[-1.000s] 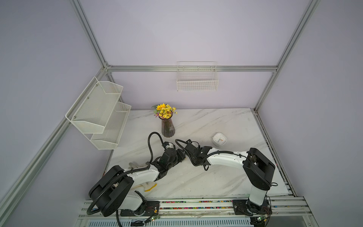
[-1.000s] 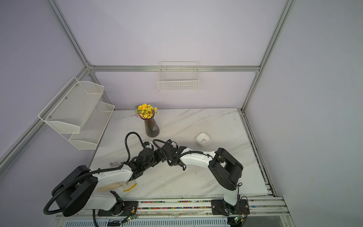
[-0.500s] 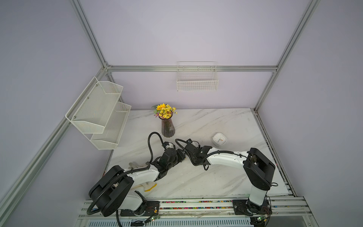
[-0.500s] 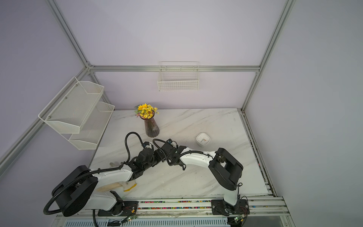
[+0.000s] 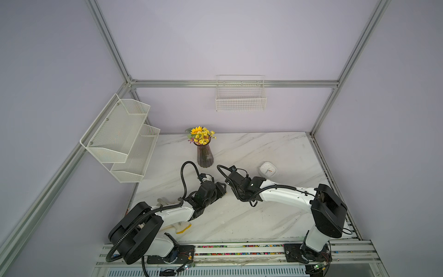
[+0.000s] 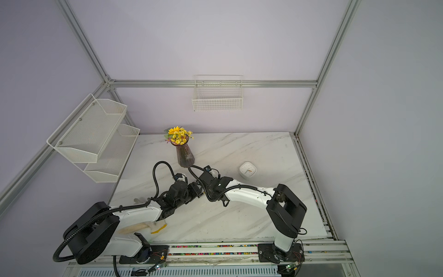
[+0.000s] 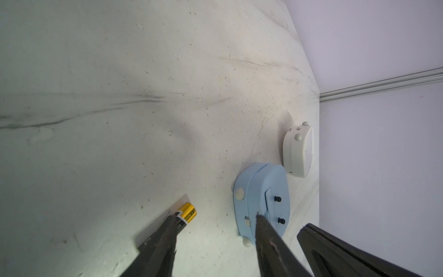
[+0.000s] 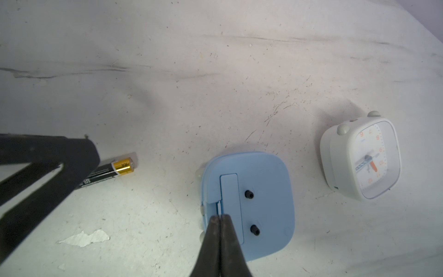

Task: Insert the battery into the alarm
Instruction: Remove the cover from the alarm.

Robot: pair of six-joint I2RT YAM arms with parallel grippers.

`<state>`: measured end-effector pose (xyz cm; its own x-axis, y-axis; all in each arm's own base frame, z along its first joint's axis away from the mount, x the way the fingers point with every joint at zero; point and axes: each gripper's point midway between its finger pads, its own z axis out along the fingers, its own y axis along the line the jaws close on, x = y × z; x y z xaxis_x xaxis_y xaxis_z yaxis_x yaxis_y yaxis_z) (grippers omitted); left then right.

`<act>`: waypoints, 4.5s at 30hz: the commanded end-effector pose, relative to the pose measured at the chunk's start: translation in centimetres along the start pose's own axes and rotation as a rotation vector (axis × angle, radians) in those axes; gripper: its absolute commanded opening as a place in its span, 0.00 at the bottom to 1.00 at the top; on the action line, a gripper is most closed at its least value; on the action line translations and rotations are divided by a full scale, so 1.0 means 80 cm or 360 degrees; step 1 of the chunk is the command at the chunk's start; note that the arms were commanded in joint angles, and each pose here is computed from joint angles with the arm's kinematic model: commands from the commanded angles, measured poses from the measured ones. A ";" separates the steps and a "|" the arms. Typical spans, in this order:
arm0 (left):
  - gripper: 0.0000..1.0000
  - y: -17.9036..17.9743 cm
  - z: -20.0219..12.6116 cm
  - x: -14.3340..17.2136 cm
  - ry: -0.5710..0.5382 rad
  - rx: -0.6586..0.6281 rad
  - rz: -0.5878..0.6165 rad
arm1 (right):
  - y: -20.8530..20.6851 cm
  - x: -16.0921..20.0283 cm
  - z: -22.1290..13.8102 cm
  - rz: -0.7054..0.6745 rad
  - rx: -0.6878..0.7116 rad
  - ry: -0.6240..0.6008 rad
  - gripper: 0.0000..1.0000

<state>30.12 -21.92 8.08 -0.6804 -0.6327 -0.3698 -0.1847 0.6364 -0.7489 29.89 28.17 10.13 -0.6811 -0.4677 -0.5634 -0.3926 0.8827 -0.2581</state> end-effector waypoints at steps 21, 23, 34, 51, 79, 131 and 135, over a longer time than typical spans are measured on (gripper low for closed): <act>0.54 -0.005 0.001 -0.006 -0.0011 0.0017 0.0020 | -0.005 0.022 0.039 -0.0183 0.0204 0.0109 0.25; 0.54 -0.005 0.000 -0.006 -0.0012 0.0018 0.0019 | -0.005 0.022 0.040 -0.0186 0.0207 0.0112 0.24; 0.54 -0.005 0.001 -0.005 -0.0009 0.0018 0.0018 | -0.007 0.027 0.045 -0.0192 0.0244 0.0136 0.20; 0.54 -0.007 0.001 -0.006 -0.0010 0.0020 0.0018 | -0.019 0.017 0.036 -0.0162 0.0322 0.0106 0.00; 0.54 -0.016 0.005 0.000 0.0033 0.0078 0.0015 | -0.055 -0.025 0.002 0.0158 0.0224 -0.0074 0.00; 0.25 -0.116 0.079 0.073 0.0185 -0.0224 0.0402 | -0.126 0.041 0.101 0.1096 -0.0334 0.0092 0.02; 0.23 -0.114 0.078 0.073 0.0175 -0.0248 0.0414 | -0.122 0.039 0.099 0.1088 -0.0345 0.0085 0.01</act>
<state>31.74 -34.27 8.71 -0.8122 -0.3795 -0.4431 -0.0843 0.8279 -0.5545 36.43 17.88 4.67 -0.8508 0.1901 -0.4899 0.0422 0.9540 0.2968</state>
